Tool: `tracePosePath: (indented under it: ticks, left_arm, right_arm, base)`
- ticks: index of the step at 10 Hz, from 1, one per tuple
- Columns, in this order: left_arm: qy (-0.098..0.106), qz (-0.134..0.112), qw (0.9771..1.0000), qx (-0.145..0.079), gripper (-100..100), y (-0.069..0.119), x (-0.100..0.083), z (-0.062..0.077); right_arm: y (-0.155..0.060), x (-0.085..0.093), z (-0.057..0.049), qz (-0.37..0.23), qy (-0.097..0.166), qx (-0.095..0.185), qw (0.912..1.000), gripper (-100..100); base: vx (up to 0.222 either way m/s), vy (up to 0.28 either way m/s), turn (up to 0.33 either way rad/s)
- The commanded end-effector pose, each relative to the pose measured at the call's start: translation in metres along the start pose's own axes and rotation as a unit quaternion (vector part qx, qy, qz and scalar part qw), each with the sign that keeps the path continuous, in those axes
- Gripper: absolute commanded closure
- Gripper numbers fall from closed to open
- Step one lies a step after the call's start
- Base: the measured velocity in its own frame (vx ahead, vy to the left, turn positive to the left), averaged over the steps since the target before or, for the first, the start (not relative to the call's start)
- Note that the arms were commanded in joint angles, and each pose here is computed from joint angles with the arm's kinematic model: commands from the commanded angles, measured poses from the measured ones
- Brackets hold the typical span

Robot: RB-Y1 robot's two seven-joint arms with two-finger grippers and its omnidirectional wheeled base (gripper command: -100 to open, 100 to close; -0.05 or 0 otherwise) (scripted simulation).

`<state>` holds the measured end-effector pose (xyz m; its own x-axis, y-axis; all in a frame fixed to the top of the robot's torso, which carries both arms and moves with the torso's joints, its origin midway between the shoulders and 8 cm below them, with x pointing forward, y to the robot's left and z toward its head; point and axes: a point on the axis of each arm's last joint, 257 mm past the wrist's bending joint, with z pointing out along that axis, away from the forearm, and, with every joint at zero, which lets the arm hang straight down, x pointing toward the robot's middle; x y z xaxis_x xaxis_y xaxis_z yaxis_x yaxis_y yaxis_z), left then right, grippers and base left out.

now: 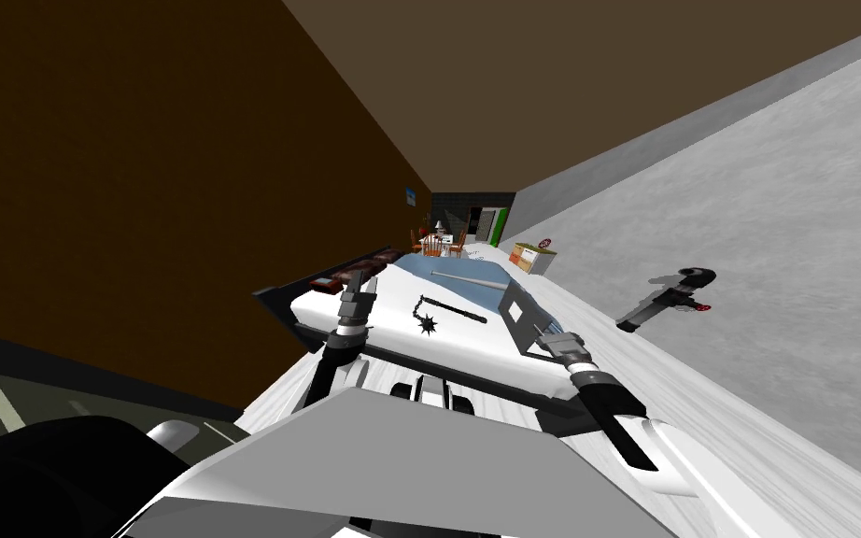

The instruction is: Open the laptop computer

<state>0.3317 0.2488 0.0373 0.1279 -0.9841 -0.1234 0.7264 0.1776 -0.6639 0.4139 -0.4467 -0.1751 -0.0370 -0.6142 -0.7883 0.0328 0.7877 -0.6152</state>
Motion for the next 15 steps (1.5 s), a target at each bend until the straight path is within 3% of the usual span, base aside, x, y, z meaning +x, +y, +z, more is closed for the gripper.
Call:
tracePosePath:
  ticks: [1, 6, 7, 8, 12, 15]
  left_arm:
    - [0.000, 0.000, 1.0000, 0.000, 0, 0.000, 0.000, 0.000]
    - [0.000, 0.000, 1.0000, 0.000, 0, 0.000, 0.000, 0.000]
    - [0.000, 0.000, 1.0000, 0.000, 0, 0.000, 0.000, 0.000]
    - [0.000, 0.000, 1.0000, 0.000, 0, 0.000, 0.000, 0.000]
    - [0.000, 0.000, 1.0000, 0.000, 0, 0.000, 0.000, 0.000]
    - [0.000, 0.000, 1.0000, 0.000, 0, 0.000, 0.000, 0.000]
  right_arm:
    - [-0.003, 0.005, 0.005, 0.053, 0.002, 0.004, 0.9986, 100]
    - [-0.007, 0.011, 0.015, 0.149, 0.001, 0.009, 0.9887, 100]
    - [-0.005, 0.007, 0.014, 0.137, -0.003, 0.007, 0.9906, 100]
    - [0.002, 0.013, 0.019, 0.181, -0.002, 0.008, 0.9835, 100]
    - [0.020, 0.025, 0.028, 0.261, 0.000, 0.011, 0.9654, 100]
    - [0.025, 0.028, 0.030, 0.280, 0.001, 0.011, 0.9598, 100]
  base:
    - [-0.044, -0.100, 0.011]
    - [-0.039, -0.071, 0.020]
    - [-0.014, -0.023, 0.013]
    - [-0.027, -0.068, 0.009]
    - [-0.032, -0.109, 0.011]
    - [-0.010, -0.056, -0.006]
